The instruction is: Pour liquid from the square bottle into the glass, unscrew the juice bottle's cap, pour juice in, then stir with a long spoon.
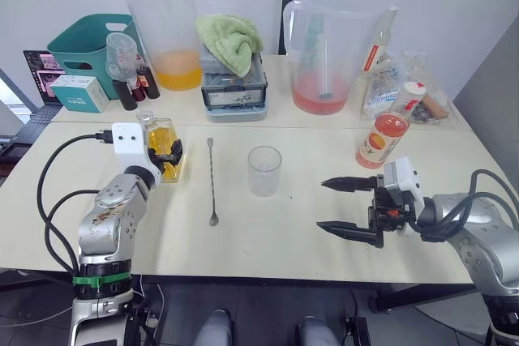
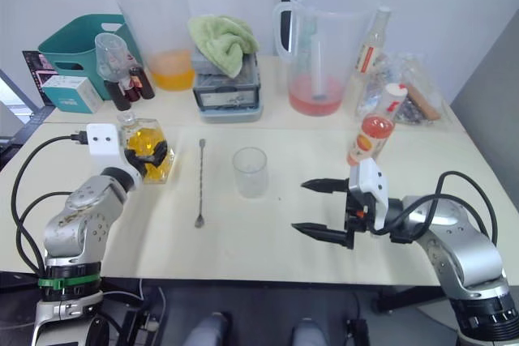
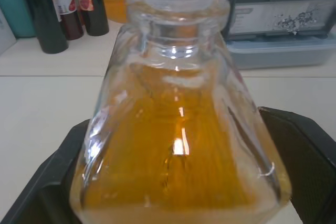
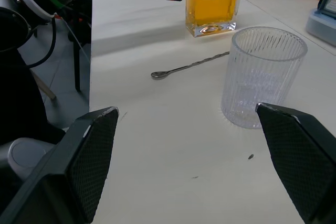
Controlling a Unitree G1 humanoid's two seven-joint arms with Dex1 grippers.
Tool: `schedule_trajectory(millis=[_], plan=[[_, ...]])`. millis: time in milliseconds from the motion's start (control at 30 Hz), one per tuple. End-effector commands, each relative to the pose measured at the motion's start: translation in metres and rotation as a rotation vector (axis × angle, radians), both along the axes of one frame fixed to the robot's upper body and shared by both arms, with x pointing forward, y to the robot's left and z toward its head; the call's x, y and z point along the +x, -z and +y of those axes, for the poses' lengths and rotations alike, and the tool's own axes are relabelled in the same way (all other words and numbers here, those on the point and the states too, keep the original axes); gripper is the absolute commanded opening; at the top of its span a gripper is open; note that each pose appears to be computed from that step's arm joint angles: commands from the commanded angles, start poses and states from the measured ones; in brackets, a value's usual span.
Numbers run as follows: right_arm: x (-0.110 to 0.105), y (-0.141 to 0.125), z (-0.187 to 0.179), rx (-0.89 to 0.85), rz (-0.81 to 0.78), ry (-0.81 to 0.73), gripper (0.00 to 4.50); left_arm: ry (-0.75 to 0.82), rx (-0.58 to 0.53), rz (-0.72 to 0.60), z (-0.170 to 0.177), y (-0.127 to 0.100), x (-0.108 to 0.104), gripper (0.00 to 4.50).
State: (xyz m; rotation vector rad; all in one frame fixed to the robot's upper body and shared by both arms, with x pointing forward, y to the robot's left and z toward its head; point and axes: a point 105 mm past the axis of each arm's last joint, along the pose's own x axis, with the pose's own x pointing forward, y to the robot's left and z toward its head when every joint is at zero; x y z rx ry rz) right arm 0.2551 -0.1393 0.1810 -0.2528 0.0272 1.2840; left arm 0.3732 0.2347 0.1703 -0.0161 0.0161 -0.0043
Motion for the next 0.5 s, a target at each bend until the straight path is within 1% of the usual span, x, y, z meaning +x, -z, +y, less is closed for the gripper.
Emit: schedule_trajectory(millis=[33, 67, 133, 200, 333, 467, 500], plan=[[-0.003, -0.009, 0.001, 0.004, -0.045, -0.004, 4.50, 0.001, -0.001, -0.061, -0.001, -0.014, 0.002, 3.69], [-0.003, -0.008, 0.001, 0.004, -0.045, 0.000, 4.50, 0.008, -0.001, -0.071, -0.002, -0.015, 0.002, 3.33], [-0.003, -0.007, 0.001, 0.004, -0.044, 0.004, 4.50, 0.022, 0.003, -0.083, -0.002, -0.018, 0.002, 2.82], [-0.002, -0.006, 0.002, 0.003, -0.045, 0.011, 4.50, 0.010, 0.002, -0.099, 0.003, -0.021, 0.002, 2.82], [-0.001, -0.005, 0.003, 0.005, -0.049, 0.019, 4.50, 0.013, 0.036, -0.131, 0.011, -0.027, 0.000, 2.82], [0.001, -0.006, 0.004, 0.006, -0.052, 0.023, 4.50, 0.069, 0.070, -0.191, 0.018, -0.042, -0.006, 2.82], [0.001, -0.006, 0.004, 0.005, -0.054, 0.026, 4.50, 0.113, 0.080, -0.225, 0.021, -0.051, -0.011, 2.82]])
